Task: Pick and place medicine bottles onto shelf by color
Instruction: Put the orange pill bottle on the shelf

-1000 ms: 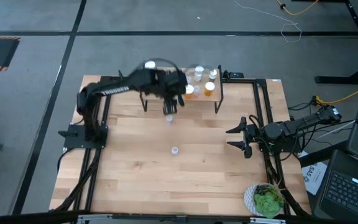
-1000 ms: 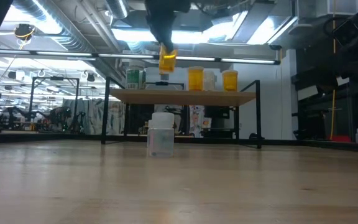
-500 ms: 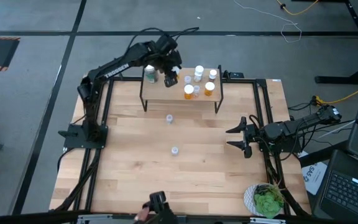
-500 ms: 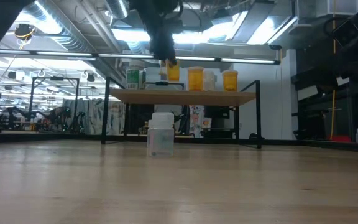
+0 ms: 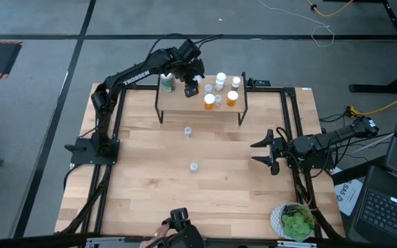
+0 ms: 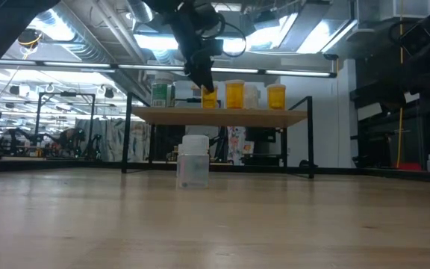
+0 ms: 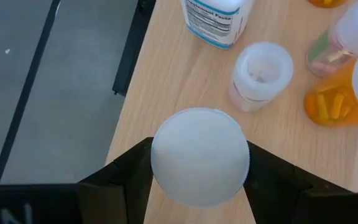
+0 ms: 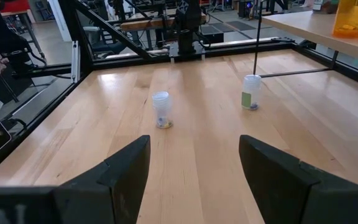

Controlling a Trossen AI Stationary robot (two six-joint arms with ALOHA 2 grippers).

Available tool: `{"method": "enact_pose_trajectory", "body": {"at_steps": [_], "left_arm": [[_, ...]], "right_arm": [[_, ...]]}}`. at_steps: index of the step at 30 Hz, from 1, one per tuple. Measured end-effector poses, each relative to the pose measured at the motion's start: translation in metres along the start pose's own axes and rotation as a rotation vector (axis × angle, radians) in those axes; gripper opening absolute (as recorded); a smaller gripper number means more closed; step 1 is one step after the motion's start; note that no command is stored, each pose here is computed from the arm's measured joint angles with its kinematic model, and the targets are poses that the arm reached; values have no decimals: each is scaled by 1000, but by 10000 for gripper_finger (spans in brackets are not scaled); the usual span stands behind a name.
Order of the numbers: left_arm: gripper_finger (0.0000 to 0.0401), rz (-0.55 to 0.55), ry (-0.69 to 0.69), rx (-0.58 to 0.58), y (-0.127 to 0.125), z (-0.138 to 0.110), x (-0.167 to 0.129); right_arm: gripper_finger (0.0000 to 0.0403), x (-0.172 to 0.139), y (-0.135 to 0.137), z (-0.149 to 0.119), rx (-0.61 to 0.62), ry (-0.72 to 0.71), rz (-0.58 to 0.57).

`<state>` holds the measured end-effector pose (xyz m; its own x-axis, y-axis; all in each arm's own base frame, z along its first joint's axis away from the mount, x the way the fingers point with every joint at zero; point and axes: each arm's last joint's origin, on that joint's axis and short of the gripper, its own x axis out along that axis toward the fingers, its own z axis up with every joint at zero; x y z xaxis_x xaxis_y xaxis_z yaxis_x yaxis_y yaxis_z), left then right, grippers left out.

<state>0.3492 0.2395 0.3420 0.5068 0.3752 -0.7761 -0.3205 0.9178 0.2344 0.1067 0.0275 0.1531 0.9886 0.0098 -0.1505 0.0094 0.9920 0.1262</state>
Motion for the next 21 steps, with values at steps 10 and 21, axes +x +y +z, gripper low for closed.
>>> {"method": "enact_pose_trajectory", "body": {"at_steps": [10,21], "left_arm": [[202,0,4,24,-2,0,0],[233,28,-2,62,-8,4,0]], "right_arm": [[248,0,0,0,0,0,0],[248,0,0,0,0,0,0]]}}
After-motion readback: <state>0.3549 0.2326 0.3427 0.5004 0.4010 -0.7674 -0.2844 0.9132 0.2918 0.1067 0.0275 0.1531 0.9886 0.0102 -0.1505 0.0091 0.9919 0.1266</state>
